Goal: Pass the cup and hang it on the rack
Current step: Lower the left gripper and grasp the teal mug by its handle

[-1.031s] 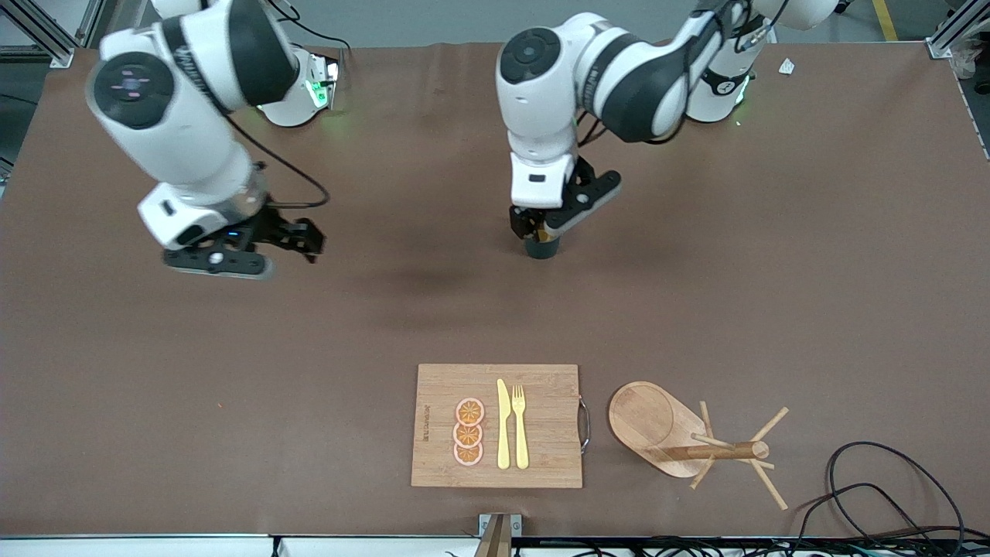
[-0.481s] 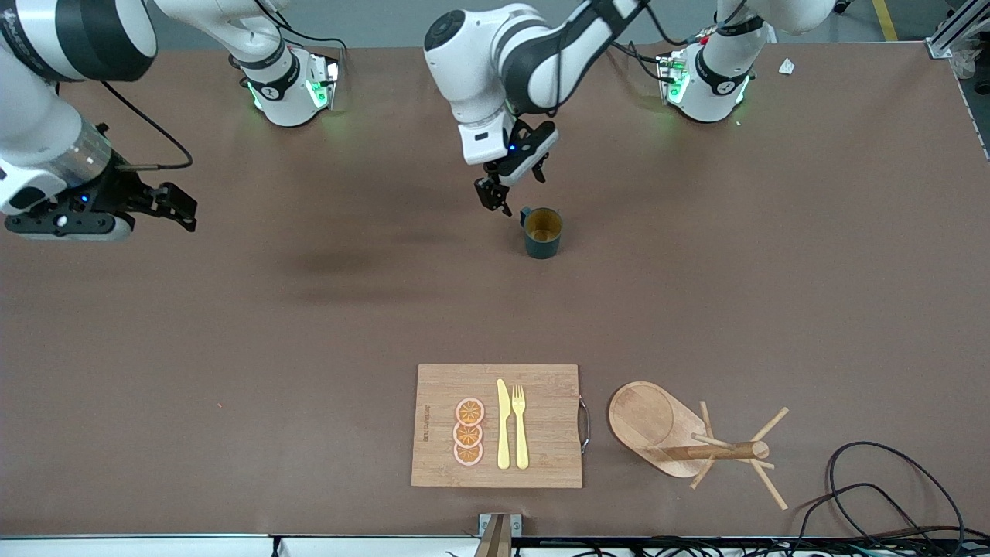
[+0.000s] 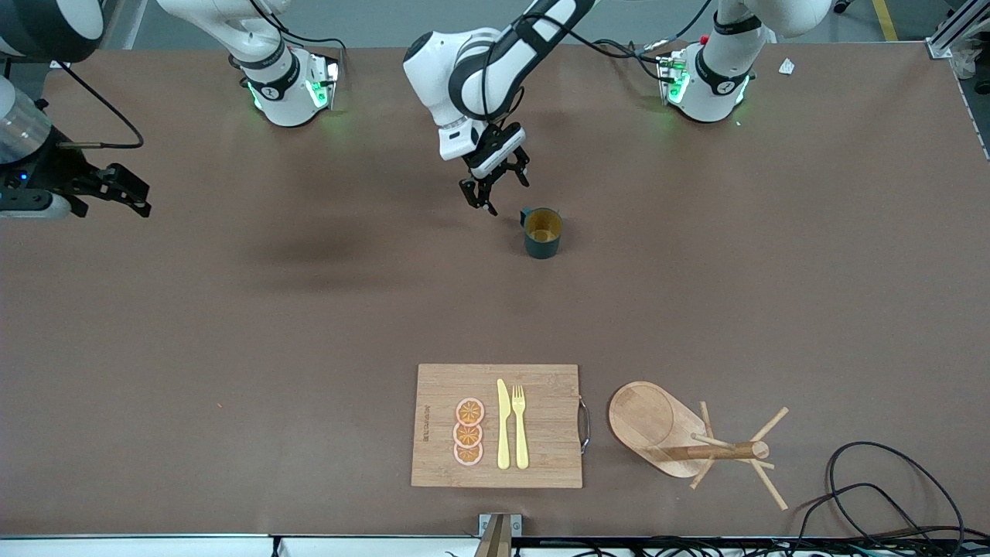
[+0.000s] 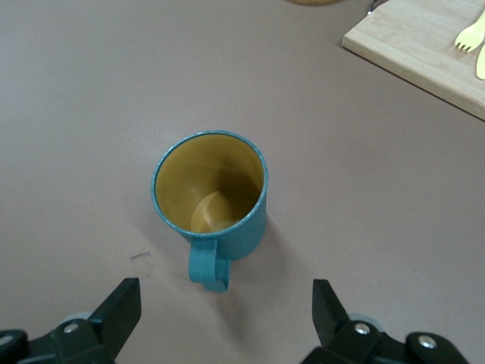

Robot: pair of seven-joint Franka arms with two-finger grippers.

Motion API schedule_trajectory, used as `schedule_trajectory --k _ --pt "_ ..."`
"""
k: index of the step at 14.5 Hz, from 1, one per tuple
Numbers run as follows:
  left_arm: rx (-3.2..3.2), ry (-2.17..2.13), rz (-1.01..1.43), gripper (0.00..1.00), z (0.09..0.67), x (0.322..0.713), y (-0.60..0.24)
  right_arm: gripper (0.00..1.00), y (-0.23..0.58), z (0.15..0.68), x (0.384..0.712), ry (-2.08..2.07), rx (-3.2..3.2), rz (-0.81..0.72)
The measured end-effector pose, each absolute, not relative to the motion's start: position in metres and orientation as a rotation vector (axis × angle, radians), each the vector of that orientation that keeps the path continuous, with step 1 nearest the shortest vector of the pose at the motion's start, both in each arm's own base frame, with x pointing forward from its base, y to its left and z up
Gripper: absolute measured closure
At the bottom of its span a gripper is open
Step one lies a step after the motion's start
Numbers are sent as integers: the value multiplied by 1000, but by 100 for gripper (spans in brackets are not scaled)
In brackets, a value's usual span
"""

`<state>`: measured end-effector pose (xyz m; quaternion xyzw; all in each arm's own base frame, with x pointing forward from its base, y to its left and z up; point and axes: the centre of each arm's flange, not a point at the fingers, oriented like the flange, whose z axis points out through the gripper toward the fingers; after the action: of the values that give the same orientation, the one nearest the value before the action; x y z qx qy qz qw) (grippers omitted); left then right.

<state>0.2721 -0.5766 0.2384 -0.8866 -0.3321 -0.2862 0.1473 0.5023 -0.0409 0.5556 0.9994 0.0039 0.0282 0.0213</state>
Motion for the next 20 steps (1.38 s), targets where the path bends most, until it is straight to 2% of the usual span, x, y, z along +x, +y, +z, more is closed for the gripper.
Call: schedule_trajectory --k 4,8,10,13,15,16,17,19,20 --pt "-2488 -873 -943 5 203 266 -572 0 -40 559 504 28 3096 108" --pt "-2447 -843 -987 11 181 256 -571 0 -40 585 510 28 3090 172" --pt "-2437 -821 -1001 25 176 251 -571 0 -38 593 515 31 3089 164" --pt "-2428 -792 -1036 30 167 254 -570 0 -38 595 524 22 3090 135" --pt "-2425 -797 -1044 46 165 258 -572 0 -38 591 528 -4 3091 119" --pt "-2426 -801 -1047 46 165 260 -574 0 -38 590 529 -35 3092 117" --pt "-2427 -805 -1048 51 166 261 -575 0 -38 591 529 -72 3092 118" --pt "-2420 -809 -1053 74 167 263 -574 0 -38 596 531 -112 3090 136" --pt "-2410 -810 -1057 79 167 263 -573 0 -38 600 534 -120 3089 150"
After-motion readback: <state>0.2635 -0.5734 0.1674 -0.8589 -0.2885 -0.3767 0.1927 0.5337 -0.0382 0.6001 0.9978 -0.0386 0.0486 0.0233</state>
